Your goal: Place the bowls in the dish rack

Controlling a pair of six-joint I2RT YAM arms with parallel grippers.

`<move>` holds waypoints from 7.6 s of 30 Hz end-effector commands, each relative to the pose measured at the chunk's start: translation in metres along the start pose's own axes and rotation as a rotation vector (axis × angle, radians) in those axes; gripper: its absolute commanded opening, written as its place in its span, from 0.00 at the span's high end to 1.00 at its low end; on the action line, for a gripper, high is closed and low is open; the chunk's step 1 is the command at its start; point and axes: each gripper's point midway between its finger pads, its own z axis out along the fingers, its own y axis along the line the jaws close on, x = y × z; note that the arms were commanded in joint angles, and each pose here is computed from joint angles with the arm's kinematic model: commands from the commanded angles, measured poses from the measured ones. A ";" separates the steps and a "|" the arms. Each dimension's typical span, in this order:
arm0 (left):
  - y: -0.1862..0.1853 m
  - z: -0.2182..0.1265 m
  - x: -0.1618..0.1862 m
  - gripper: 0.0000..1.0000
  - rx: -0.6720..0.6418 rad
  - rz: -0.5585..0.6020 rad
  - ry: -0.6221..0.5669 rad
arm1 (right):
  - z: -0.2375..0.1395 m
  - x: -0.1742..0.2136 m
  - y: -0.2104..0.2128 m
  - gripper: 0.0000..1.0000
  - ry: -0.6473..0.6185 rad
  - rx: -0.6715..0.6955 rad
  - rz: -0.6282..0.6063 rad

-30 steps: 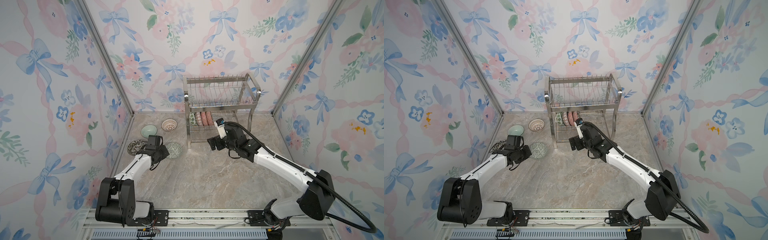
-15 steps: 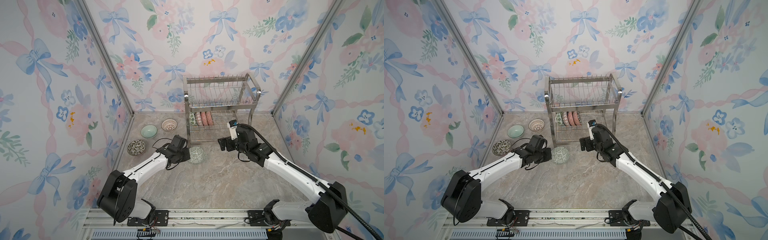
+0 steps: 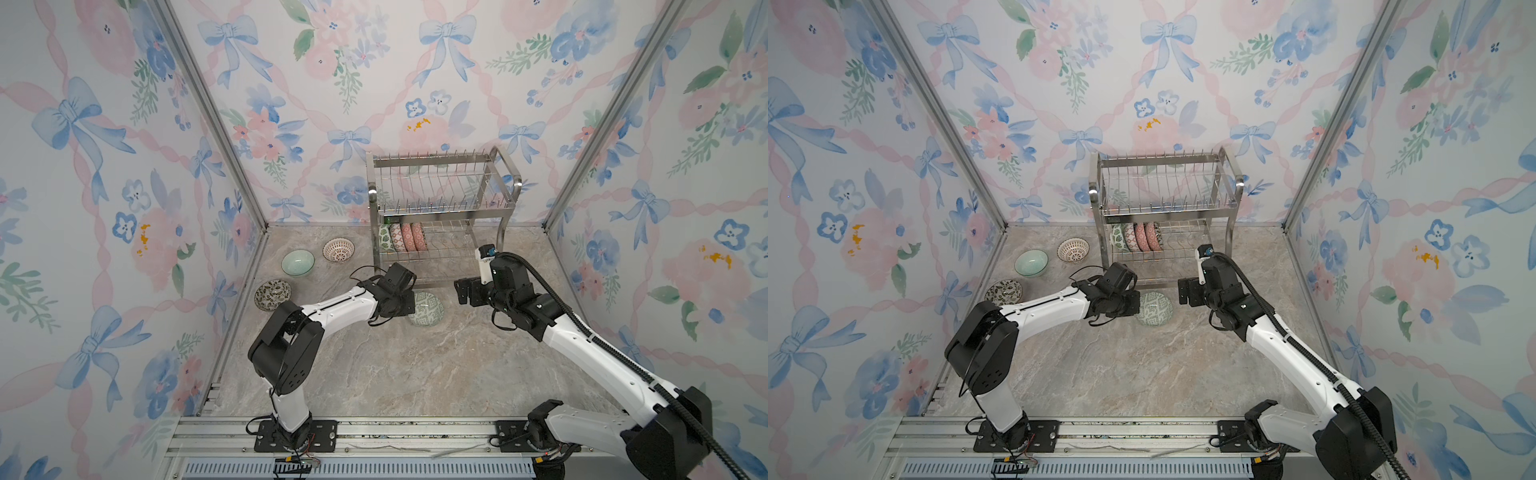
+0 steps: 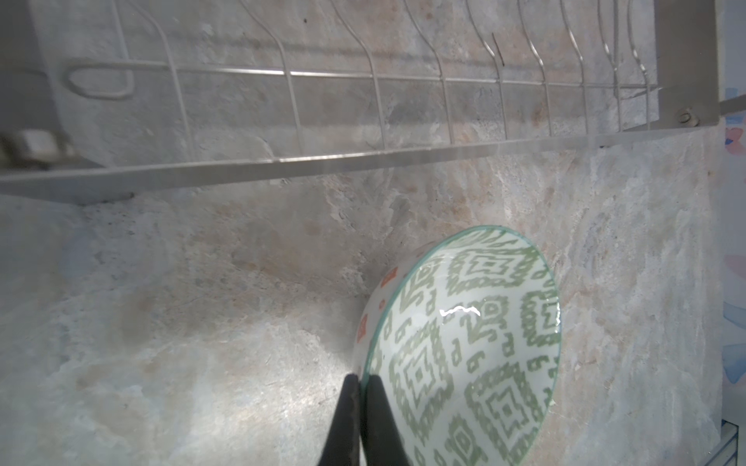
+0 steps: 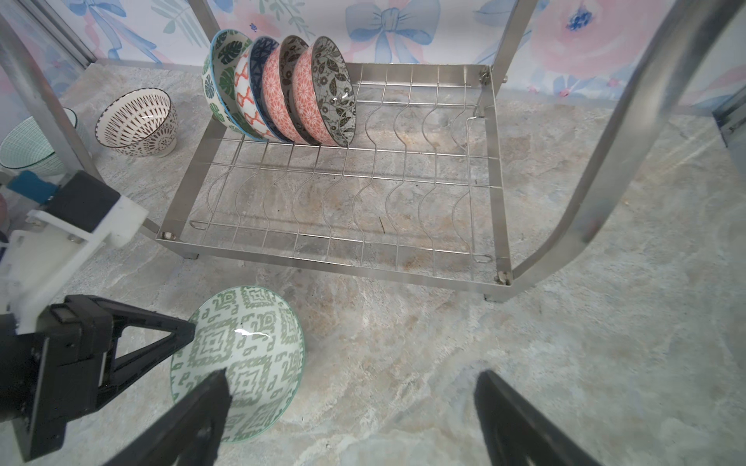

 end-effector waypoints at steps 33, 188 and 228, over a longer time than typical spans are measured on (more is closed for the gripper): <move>-0.027 -0.038 -0.032 0.57 0.008 0.196 -0.126 | 0.009 0.025 0.005 0.03 0.116 -0.034 0.009; -0.068 -0.077 -0.081 0.02 0.285 0.479 -0.240 | 0.203 -0.146 -0.001 0.96 -0.388 -0.446 0.573; -0.077 -0.093 -0.112 0.02 0.285 0.446 -0.468 | 0.252 -0.165 0.029 0.96 -0.438 -0.721 0.683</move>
